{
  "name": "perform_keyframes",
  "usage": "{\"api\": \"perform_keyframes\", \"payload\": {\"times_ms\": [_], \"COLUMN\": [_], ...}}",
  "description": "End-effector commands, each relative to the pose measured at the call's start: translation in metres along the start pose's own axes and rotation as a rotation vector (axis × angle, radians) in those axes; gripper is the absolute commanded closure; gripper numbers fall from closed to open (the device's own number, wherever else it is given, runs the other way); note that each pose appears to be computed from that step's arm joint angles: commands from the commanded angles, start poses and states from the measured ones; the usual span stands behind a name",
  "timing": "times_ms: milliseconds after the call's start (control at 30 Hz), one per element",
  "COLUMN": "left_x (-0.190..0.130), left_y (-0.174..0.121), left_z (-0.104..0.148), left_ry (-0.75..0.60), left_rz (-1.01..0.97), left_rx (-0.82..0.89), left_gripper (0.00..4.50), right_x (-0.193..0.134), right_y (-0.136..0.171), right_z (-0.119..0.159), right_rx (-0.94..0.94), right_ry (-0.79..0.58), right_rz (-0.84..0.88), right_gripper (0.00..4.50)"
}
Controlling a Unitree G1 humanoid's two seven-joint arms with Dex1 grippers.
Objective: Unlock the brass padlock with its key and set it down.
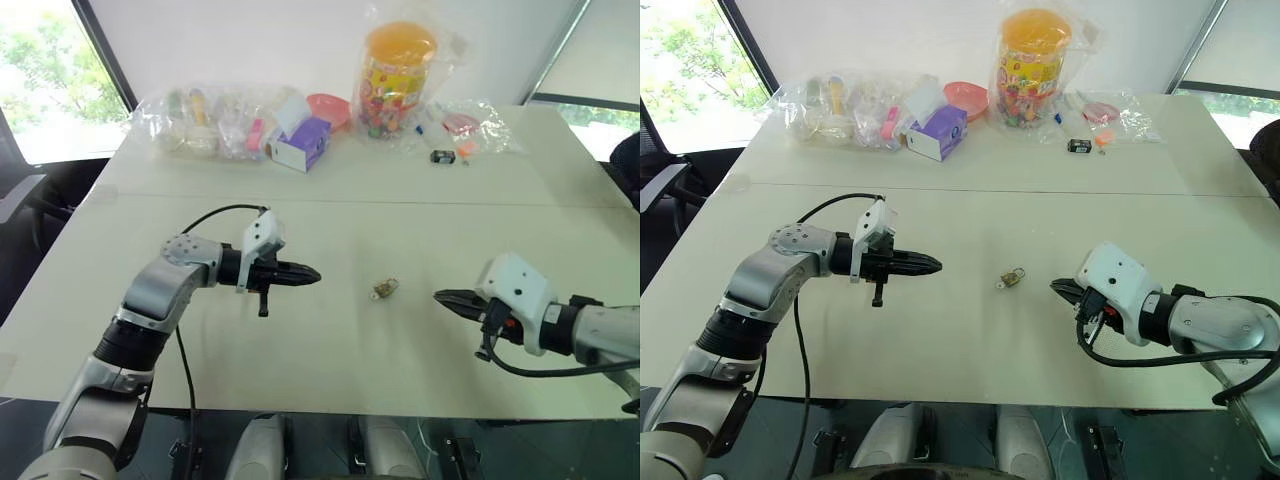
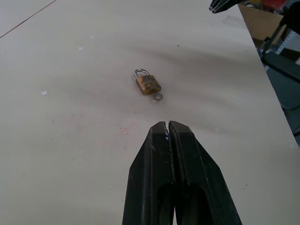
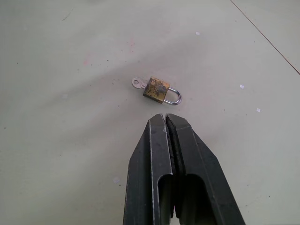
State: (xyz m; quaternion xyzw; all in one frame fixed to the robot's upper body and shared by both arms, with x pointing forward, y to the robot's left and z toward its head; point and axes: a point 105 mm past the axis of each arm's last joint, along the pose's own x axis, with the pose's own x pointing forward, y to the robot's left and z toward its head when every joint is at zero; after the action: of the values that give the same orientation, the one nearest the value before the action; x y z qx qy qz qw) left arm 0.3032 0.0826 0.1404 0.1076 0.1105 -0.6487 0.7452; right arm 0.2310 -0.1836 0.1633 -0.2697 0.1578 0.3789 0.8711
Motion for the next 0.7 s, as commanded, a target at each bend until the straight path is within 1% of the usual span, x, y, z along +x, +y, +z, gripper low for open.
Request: {"api": "perform_keyframes", "payload": {"times_ms": [33,167,433,700], "left_x": [-0.002,-0.002,-0.002,-0.001], "left_y": [-0.002,-0.002,0.001,0.000], "left_z": [0.011,0.014,0.014,0.013], "left_ry": [-0.025,-0.034,-0.027,-0.028], "left_rz": [0.004,-0.003,0.012,0.017], "left_rx": [0.034,0.016,0.031,0.036], "left_gripper": [4.43,4.43,4.43,4.43], "right_x": [0.000,0.000,0.003,0.005], "right_y": [0.000,0.001,0.002,-0.008], "right_z": [0.006,0.007,0.008,0.010], "right_rx": [-0.033,-0.039,-0.063,-0.113], "right_ry": [-0.010,-0.010,-0.011,-0.016], "right_rz": [0.010,0.016,0.034,0.033], "right_gripper": [4.50,4.50,4.50,4.50]}}
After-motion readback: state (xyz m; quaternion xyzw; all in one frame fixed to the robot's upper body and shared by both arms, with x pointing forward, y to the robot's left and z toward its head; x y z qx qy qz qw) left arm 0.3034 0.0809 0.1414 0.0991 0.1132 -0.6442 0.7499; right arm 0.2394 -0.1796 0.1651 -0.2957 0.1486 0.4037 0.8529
